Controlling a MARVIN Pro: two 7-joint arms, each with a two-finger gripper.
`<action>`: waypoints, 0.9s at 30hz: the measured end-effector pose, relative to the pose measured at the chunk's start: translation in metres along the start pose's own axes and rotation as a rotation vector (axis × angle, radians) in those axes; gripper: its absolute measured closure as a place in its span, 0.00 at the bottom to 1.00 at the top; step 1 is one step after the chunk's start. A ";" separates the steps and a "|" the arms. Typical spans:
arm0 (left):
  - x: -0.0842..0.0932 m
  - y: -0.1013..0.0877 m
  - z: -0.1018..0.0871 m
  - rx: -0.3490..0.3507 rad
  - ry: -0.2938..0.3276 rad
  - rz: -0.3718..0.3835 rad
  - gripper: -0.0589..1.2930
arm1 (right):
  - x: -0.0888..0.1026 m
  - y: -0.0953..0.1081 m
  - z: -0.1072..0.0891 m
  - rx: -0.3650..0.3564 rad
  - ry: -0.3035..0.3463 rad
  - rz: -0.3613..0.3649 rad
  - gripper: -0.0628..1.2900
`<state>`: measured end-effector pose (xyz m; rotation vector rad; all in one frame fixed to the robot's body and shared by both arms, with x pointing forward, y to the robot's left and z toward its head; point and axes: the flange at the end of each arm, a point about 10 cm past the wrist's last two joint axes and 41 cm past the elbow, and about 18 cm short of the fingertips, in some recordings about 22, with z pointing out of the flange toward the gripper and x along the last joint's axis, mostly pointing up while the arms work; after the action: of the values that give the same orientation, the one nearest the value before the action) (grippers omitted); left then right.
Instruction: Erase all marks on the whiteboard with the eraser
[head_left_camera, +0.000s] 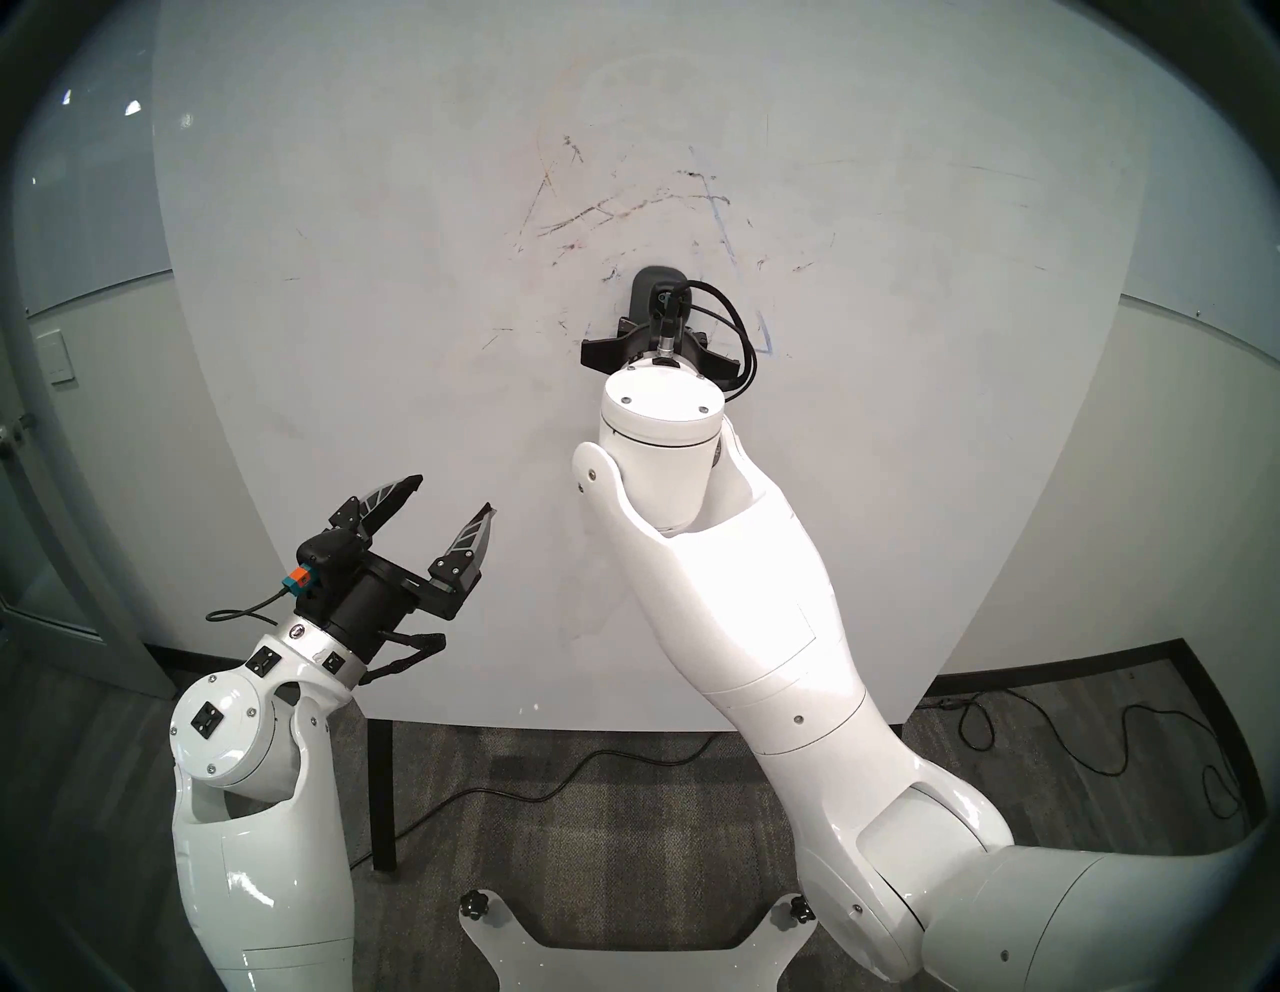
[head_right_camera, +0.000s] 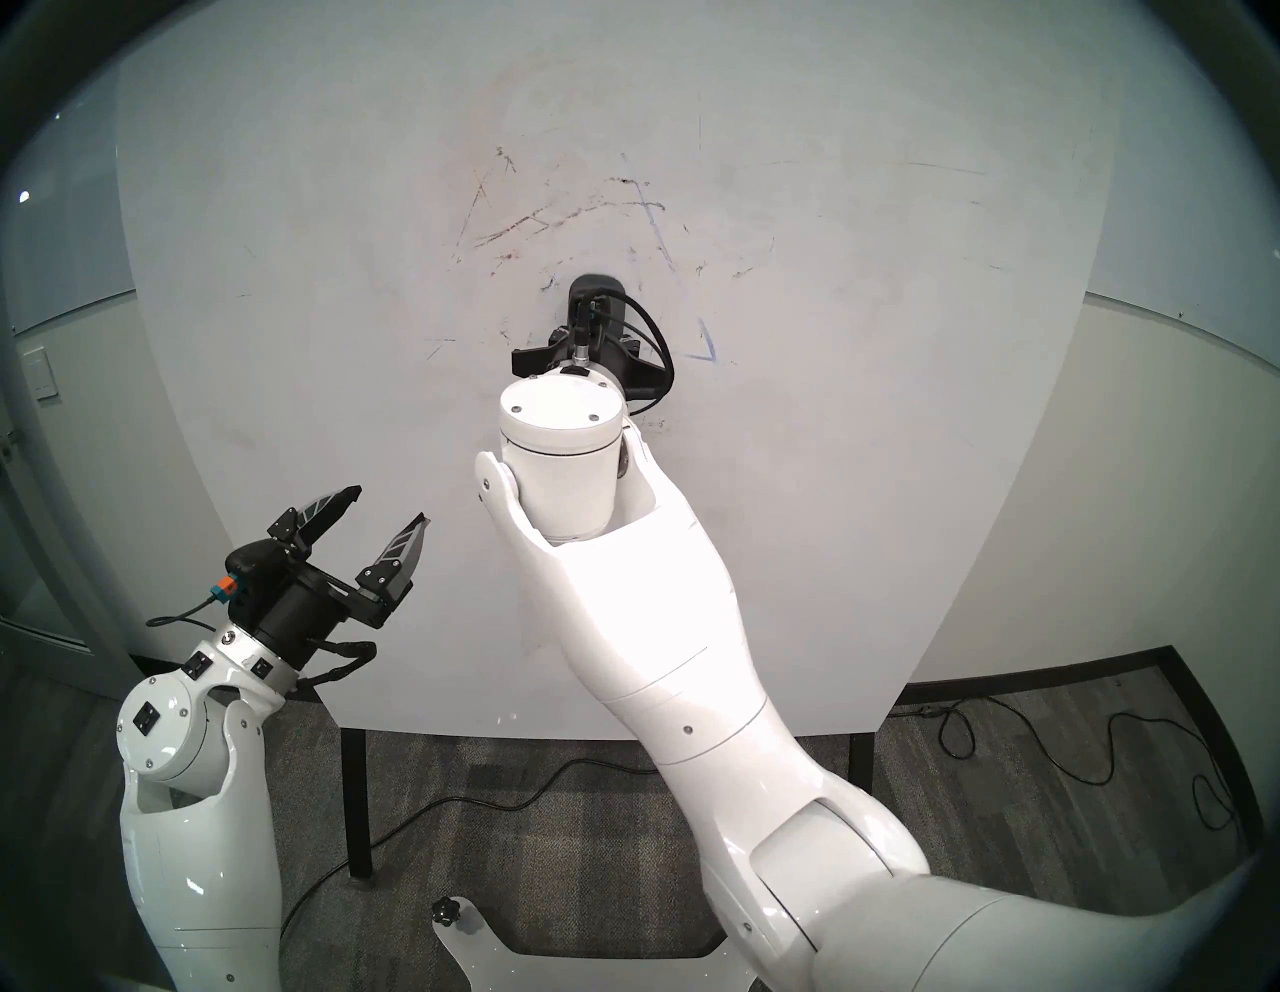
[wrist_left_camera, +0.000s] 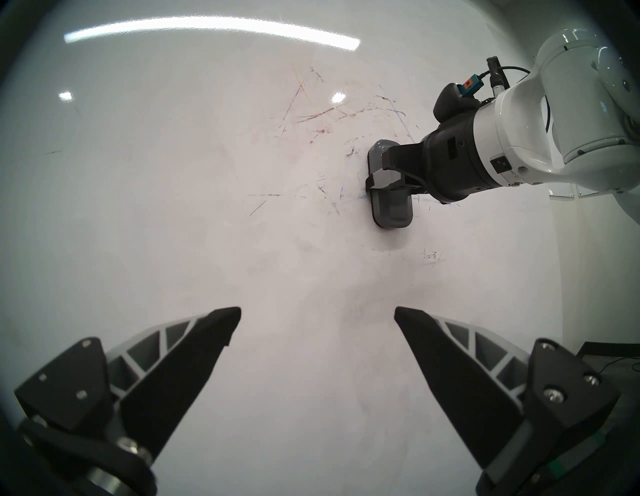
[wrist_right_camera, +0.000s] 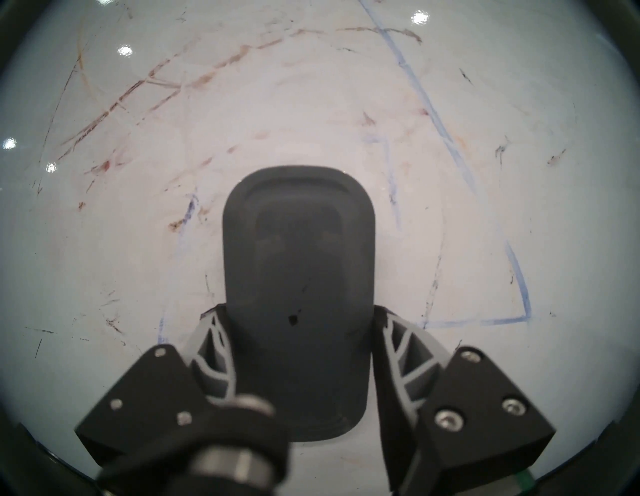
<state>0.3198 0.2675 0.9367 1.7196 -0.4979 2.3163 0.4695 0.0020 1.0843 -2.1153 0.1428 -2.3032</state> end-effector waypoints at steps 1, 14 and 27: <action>0.000 0.000 0.000 0.000 0.000 0.000 0.06 | 0.000 0.001 0.000 0.000 0.001 0.001 0.56; -0.002 0.000 0.000 0.000 -0.002 -0.003 0.06 | -0.001 0.015 0.004 -0.023 0.021 -0.012 0.61; -0.003 -0.001 0.001 0.001 -0.003 -0.005 0.06 | -0.001 0.032 0.007 -0.072 0.046 -0.029 0.67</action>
<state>0.3217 0.2680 0.9345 1.7224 -0.4932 2.3115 0.4744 -0.0298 1.0811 -2.1110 0.1997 -2.3994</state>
